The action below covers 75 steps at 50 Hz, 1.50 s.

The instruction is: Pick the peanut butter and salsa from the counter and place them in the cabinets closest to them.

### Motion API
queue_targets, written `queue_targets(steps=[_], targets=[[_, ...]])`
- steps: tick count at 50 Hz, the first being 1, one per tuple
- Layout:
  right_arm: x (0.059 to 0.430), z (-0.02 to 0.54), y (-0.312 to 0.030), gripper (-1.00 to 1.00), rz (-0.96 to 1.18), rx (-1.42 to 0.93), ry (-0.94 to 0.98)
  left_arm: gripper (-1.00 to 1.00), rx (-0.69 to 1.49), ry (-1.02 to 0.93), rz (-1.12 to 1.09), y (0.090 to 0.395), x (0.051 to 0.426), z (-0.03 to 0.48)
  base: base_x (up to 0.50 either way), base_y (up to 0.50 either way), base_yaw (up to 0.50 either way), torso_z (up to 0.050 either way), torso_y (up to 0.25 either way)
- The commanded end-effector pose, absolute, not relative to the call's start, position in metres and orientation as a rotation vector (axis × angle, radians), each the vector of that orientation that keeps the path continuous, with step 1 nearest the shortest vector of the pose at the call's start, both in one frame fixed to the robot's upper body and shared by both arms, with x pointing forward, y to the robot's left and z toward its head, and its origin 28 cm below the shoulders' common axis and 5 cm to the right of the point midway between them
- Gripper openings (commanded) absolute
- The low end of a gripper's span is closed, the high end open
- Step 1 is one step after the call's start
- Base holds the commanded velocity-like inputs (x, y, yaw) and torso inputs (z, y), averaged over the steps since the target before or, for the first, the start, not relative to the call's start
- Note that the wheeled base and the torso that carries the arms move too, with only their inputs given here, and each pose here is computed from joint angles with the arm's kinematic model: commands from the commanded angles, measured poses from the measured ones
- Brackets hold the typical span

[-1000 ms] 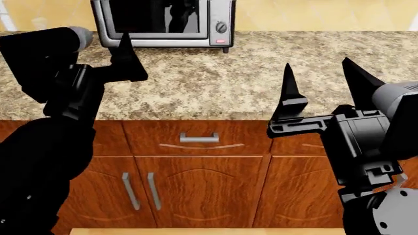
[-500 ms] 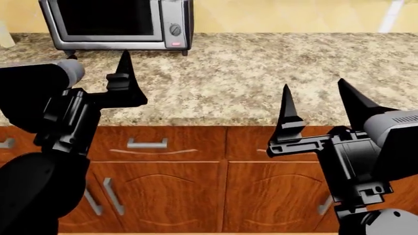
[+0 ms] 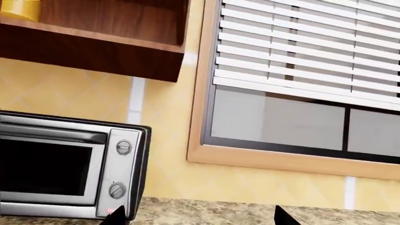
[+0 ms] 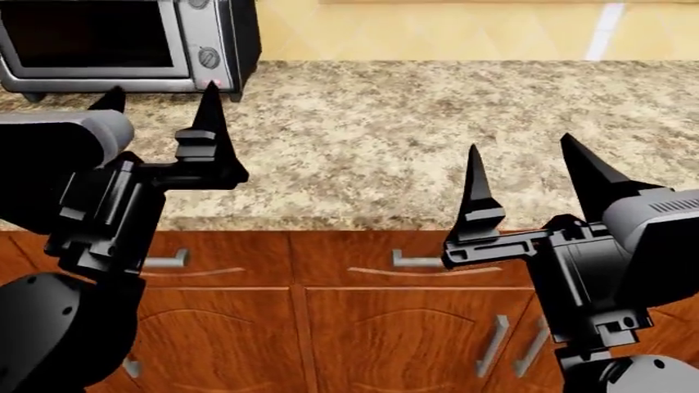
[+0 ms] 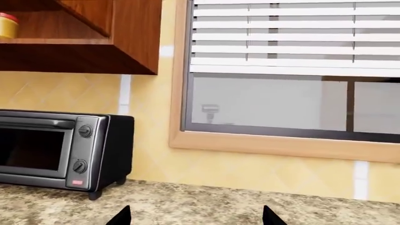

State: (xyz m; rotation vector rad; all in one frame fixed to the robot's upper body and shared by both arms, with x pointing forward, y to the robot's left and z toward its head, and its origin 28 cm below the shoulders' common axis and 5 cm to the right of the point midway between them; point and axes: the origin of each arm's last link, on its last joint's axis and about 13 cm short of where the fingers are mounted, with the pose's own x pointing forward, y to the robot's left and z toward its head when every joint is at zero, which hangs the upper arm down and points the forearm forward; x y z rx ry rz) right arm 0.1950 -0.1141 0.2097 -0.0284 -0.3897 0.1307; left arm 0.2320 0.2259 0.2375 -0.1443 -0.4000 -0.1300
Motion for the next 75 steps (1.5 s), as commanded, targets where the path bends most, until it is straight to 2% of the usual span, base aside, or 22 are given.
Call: queue_targets(steps=[1, 75], targets=[[0.1918, 0.2118, -0.1146, 1.00, 0.121, -0.020, -0.412, 1.00, -0.131, -0.432, -0.159, 0.2232, 0.2252, 0.2385, 0.05, -0.50, 0.00, 0.000, 0.000], [0.1883, 0.2135, -0.1135, 1.00, 0.085, -0.038, -0.427, 1.00, -0.095, -0.442, -0.173, 0.2196, 0.2205, 0.2375, 0.00, -0.50, 0.00, 0.000, 0.000]])
